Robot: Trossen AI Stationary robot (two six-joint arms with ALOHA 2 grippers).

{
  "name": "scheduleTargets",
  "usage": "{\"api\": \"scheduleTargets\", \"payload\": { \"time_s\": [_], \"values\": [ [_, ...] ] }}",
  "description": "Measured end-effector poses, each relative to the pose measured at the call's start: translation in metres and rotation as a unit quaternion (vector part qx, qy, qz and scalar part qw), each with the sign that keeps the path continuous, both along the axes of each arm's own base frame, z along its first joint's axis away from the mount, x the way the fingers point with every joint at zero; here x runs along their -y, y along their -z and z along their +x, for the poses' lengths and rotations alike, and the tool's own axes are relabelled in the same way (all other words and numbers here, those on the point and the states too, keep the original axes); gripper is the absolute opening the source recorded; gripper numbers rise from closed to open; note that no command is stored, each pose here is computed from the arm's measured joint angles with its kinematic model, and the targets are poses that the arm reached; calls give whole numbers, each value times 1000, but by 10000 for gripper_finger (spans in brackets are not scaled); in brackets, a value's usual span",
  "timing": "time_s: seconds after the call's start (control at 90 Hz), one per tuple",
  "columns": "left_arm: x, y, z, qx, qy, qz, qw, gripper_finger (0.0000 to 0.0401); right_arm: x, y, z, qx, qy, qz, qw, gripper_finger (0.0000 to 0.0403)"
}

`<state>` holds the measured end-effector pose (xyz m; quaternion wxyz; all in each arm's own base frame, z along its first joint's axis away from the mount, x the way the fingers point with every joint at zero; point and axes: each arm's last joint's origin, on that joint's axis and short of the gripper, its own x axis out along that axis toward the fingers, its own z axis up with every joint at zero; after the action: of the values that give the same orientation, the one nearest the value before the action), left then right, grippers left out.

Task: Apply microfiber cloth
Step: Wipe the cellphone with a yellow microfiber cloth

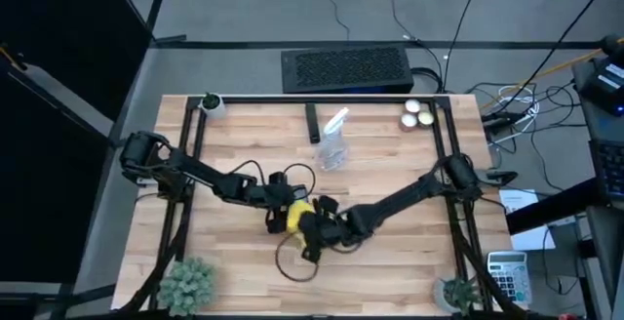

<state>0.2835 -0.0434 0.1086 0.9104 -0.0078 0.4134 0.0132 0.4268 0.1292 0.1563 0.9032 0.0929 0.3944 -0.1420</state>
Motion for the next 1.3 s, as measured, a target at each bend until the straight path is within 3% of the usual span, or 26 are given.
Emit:
{"api": "scheduleTargets", "payload": {
  "time_s": [0.144,0.256,0.322,0.689,0.911,1.011,1.167,1.3],
  "values": [
    [0,0,0,0,2,-1,1000,226,19,28,14,-10,24,17,1000,1],
    [-1,1,0,-2,2,-2,1000,226,19,43,11,-50,29,51,997,1],
    [0,0,0,-1,5,-6,1000,226,10,45,5,-68,33,45,996,0],
    [1,1,0,-1,21,-5,1000,226,-31,9,-47,-173,45,78,981,0],
    [0,0,1,2,20,-8,1000,226,-15,-38,-36,-18,87,15,996,0],
    [0,0,1,2,20,-8,1000,226,-3,-21,-20,-11,90,10,996,0],
    [0,0,1,3,14,-13,1000,226,4,14,5,6,52,48,997,0],
    [0,0,1,1,16,-11,1000,226,1,31,10,-5,39,80,996,0]
  ]
}}
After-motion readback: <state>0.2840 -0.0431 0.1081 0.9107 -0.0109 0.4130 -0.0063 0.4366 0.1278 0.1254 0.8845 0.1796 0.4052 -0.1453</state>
